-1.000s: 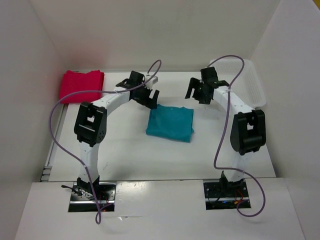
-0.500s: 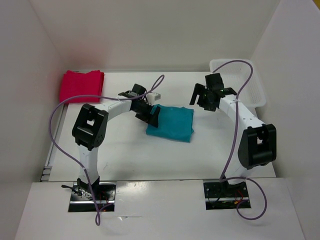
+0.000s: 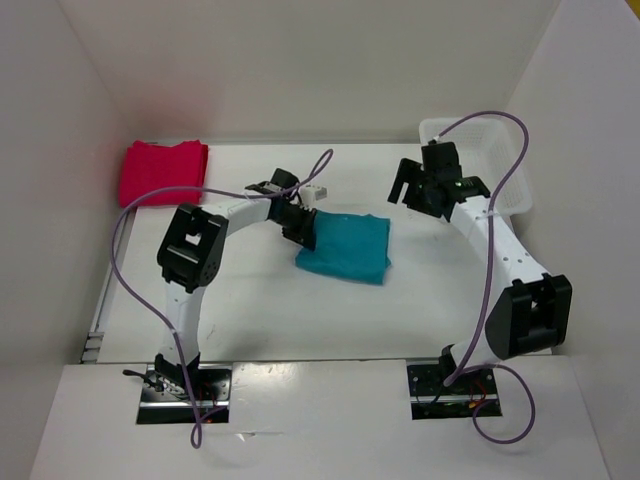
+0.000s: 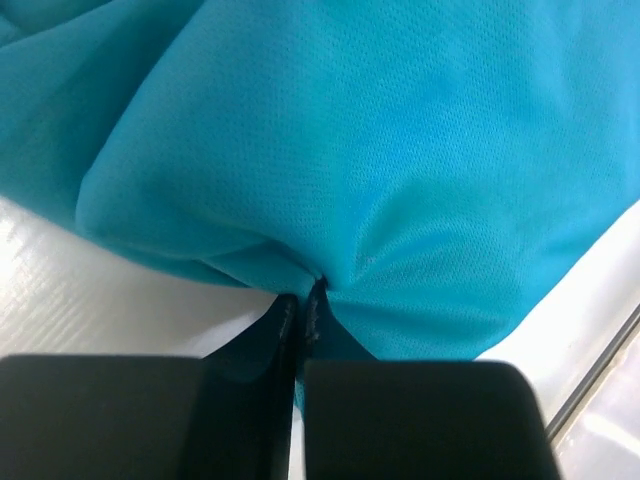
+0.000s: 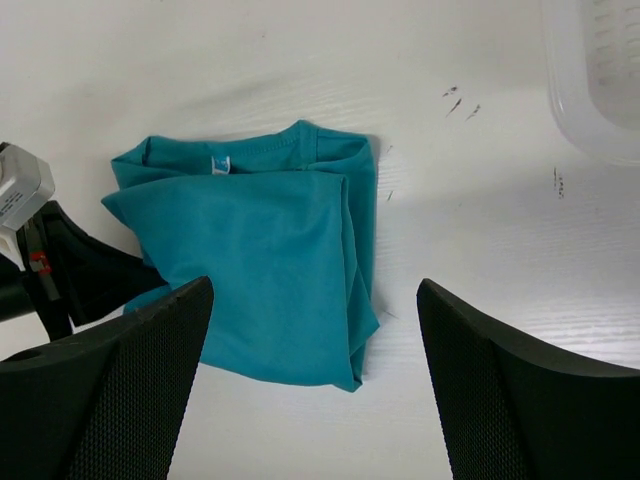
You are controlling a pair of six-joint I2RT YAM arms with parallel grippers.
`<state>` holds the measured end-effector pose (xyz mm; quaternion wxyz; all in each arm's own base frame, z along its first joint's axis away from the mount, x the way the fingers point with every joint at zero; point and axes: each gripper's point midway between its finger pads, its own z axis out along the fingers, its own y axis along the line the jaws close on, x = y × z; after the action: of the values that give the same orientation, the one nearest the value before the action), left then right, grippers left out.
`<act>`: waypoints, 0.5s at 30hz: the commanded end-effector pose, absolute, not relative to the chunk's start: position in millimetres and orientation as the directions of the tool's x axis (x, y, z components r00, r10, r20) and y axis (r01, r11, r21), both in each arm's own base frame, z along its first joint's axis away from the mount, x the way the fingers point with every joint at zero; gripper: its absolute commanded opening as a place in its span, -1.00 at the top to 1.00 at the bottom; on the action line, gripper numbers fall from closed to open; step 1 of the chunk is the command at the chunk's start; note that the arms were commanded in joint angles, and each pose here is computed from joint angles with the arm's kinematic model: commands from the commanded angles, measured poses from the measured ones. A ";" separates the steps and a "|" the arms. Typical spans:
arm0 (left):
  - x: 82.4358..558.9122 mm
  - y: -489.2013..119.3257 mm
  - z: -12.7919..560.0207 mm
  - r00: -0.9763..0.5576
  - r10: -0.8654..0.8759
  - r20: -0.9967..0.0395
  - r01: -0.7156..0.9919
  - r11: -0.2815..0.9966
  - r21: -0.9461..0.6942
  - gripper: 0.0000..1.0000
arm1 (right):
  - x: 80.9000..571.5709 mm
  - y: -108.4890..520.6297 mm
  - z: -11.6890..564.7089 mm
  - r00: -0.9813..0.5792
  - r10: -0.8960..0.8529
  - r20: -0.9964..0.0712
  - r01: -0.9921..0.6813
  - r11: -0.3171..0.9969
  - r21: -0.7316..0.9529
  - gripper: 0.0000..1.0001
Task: Fold and stack the t-shirts
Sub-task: Put the neatly folded tshirt into the corner of the board with the left arm
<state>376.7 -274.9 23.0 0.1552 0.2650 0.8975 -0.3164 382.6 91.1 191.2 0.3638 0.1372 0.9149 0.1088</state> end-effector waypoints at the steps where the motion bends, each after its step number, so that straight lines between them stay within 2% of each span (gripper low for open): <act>1: 381.0 -279.0 18.9 -0.807 0.391 -0.443 0.582 0.655 -0.483 1.00 | 380.9 83.6 222.6 -0.644 0.328 -0.691 0.169 0.942 0.290 -0.74; 4: 397.7 -275.9 40.3 -0.785 0.372 -0.495 0.600 0.652 -0.463 1.00 | 380.3 81.8 226.0 -0.635 0.330 -0.699 0.173 0.942 0.287 -0.72; 9: 438.3 -246.0 80.3 -0.704 0.391 -0.593 0.638 0.716 -0.285 1.00 | 381.9 79.8 229.7 -0.626 0.323 -0.710 0.172 0.945 0.278 -0.72; 15: 467.3 -199.6 111.5 -0.628 0.455 -0.631 0.632 0.771 -0.074 1.00 | 384.6 74.7 231.1 -0.615 0.321 -0.720 0.179 0.946 0.269 -0.72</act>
<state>445.6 -227.4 70.2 0.2512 0.2868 0.9002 -0.2104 379.8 82.7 199.9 0.3754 0.1386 0.9118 0.0918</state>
